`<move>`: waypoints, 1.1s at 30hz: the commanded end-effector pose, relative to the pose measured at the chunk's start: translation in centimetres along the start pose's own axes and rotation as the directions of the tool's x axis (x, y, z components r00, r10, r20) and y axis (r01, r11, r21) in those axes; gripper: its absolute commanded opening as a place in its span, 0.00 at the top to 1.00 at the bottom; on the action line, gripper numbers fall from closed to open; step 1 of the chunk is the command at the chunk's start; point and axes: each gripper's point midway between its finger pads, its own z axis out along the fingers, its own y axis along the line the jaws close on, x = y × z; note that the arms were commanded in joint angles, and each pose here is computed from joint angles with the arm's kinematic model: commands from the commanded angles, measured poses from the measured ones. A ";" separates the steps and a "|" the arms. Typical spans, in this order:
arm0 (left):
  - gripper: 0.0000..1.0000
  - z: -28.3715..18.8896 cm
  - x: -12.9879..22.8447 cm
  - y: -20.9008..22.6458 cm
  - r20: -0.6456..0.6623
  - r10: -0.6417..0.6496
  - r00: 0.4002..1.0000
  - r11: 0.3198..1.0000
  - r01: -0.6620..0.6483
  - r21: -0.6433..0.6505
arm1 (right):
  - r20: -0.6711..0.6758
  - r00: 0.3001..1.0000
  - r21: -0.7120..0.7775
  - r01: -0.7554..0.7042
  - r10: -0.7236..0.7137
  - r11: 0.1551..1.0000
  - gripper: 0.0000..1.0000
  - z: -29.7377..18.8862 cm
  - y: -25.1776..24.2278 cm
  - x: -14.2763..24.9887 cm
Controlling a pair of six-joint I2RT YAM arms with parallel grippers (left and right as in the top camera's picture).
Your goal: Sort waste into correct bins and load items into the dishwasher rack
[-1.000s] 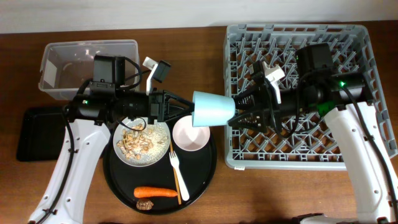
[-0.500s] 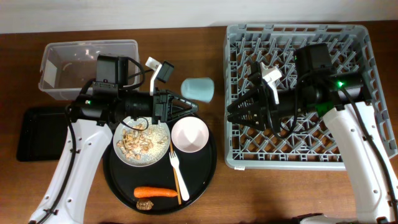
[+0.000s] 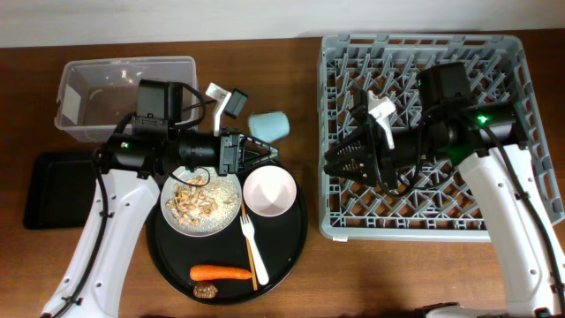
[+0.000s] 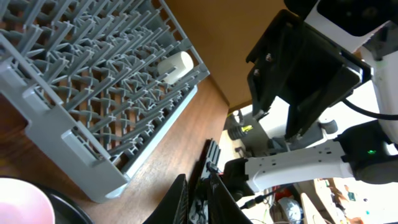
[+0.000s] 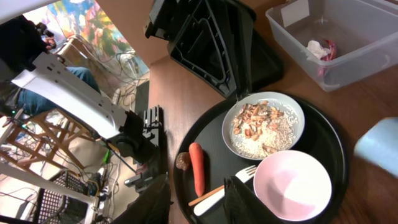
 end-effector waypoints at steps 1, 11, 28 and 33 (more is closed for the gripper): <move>0.88 0.0 -0.1 0.4 -0.002 0.032 0.999 0.999 -0.032 -0.020 | -0.007 1.000 -0.002 -0.007 0.007 1.000 0.67 0.2 0.0 0.0; 0.87 0.0 0.2 1.4 -0.008 0.016 1.000 0.997 -0.017 -0.079 | -0.007 1.000 -0.002 -0.007 0.007 1.000 0.67 0.2 0.0 0.0; 0.87 -1.0 0.0 5.8 -0.005 0.021 1.000 0.941 -0.021 -0.338 | -0.110 0.988 0.125 -0.090 0.104 0.988 0.66 -0.1 -2.0 2.0; 0.59 -3.4 -1.0 10.5 0.010 0.056 0.998 0.797 -0.039 -0.603 | -0.214 0.898 0.498 -0.239 0.385 0.833 0.53 -3.0 -7.1 6.3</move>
